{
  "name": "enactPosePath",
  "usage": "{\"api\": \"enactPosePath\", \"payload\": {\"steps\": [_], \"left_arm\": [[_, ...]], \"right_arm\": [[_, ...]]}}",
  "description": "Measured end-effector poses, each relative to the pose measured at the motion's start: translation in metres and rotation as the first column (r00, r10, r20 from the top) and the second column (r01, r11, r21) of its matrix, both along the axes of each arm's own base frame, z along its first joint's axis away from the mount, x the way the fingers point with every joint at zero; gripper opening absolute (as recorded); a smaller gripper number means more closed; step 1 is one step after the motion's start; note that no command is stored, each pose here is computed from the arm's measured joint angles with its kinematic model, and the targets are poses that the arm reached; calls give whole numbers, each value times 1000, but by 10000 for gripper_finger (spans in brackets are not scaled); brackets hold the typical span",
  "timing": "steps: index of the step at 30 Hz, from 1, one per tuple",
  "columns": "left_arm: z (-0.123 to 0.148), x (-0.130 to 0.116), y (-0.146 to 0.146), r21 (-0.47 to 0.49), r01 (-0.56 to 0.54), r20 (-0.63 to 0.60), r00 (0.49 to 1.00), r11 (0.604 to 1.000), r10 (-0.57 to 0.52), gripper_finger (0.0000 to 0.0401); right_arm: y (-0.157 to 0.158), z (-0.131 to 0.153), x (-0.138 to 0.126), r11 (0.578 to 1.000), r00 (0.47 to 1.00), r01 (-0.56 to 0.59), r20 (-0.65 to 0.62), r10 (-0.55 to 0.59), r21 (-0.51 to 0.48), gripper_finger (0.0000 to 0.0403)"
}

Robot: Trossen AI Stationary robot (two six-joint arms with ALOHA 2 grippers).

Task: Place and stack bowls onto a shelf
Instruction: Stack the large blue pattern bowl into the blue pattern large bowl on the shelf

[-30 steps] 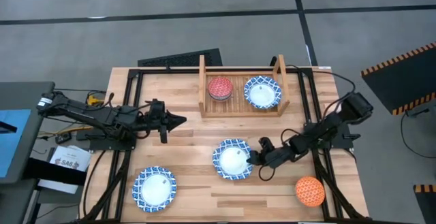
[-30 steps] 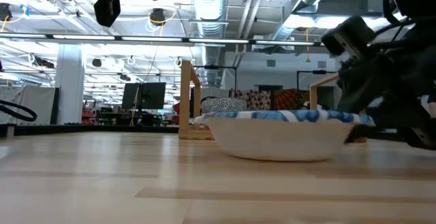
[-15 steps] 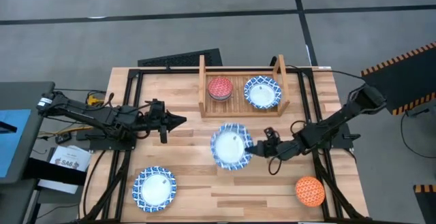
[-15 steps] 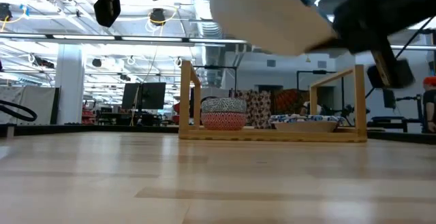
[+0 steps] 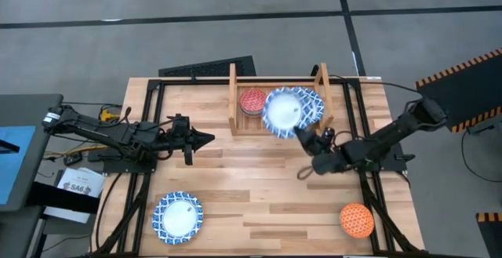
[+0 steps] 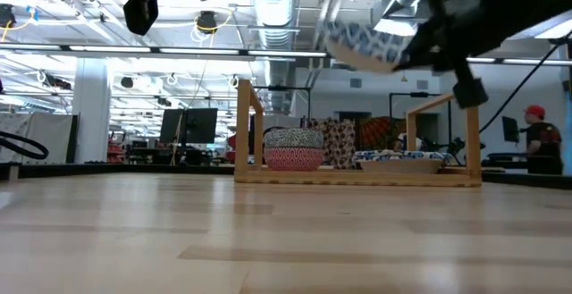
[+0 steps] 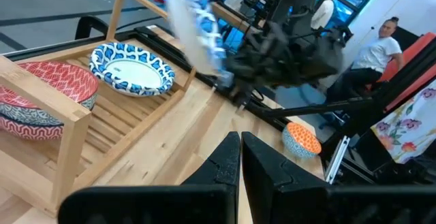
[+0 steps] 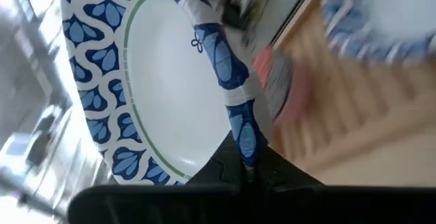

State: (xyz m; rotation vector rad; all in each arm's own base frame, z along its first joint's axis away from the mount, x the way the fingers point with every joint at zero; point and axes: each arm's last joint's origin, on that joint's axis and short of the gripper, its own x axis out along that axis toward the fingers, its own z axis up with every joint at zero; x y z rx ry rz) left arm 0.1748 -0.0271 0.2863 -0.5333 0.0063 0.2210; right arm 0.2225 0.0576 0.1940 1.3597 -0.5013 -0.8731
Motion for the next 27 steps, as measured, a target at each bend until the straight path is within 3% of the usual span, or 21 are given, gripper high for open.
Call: {"api": "enactPosePath", "payload": {"steps": [9,15,18,27], "left_arm": [[0,0,-1,-3,19,1,1000,1000,-19,0],[0,0,-1,17,34,-5,999,999,-34,0],[0,0,-1,39,35,-9,999,999,-35,0],[0,0,-1,45,35,-10,999,998,-35,0]], "right_arm": [[-22,-16,-1,999,986,29,-166,-21,43,20],[-14,1,-8,994,918,53,-397,-12,93,20],[-14,14,-2,994,913,61,-407,-20,90,20],[-37,6,5,982,884,165,-456,-107,90,20]]}}
